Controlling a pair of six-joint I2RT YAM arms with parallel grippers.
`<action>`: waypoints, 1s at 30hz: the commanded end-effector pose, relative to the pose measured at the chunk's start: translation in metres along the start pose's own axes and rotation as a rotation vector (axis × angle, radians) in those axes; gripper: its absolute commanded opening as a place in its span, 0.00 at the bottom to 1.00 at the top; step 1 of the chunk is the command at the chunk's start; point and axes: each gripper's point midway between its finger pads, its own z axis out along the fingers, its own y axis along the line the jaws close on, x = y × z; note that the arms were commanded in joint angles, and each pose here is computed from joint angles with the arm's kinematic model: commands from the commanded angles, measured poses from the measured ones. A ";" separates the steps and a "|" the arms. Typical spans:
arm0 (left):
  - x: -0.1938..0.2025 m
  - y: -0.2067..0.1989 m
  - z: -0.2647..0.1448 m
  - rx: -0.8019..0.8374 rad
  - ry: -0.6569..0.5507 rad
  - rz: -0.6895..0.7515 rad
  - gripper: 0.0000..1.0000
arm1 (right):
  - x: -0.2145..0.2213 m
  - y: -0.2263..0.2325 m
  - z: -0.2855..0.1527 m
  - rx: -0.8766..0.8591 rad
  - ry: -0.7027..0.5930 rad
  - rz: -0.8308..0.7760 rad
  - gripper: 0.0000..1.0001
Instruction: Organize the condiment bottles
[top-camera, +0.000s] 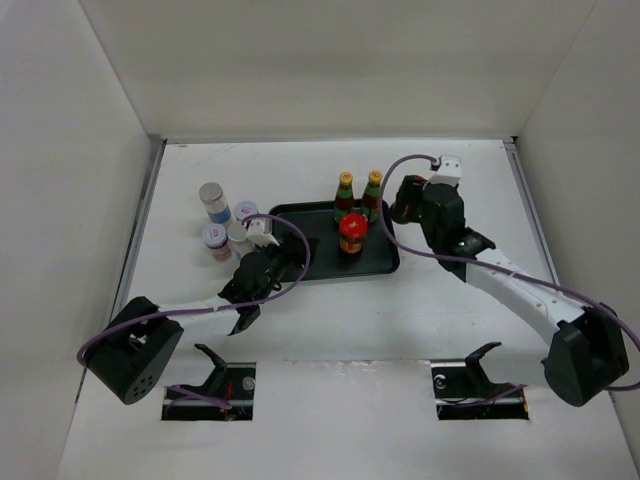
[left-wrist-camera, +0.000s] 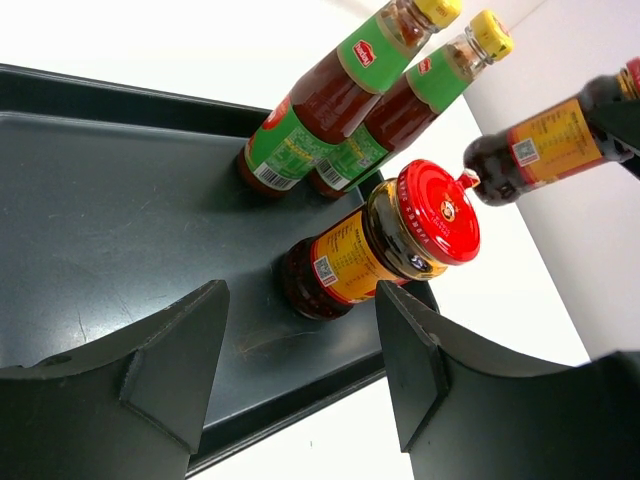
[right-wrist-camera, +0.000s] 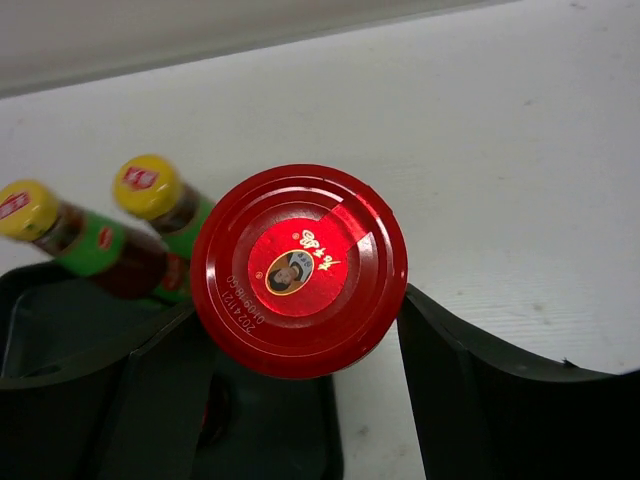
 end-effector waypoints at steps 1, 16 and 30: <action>-0.013 -0.017 0.001 0.057 -0.050 -0.011 0.58 | -0.041 0.041 -0.006 -0.101 -0.141 0.061 0.54; -0.014 -0.016 0.001 0.052 -0.054 -0.005 0.58 | 0.045 0.090 0.000 -0.168 0.000 0.008 0.53; -0.026 -0.021 -0.002 0.063 -0.086 -0.006 0.58 | 0.068 0.076 -0.006 -0.143 0.010 -0.001 0.98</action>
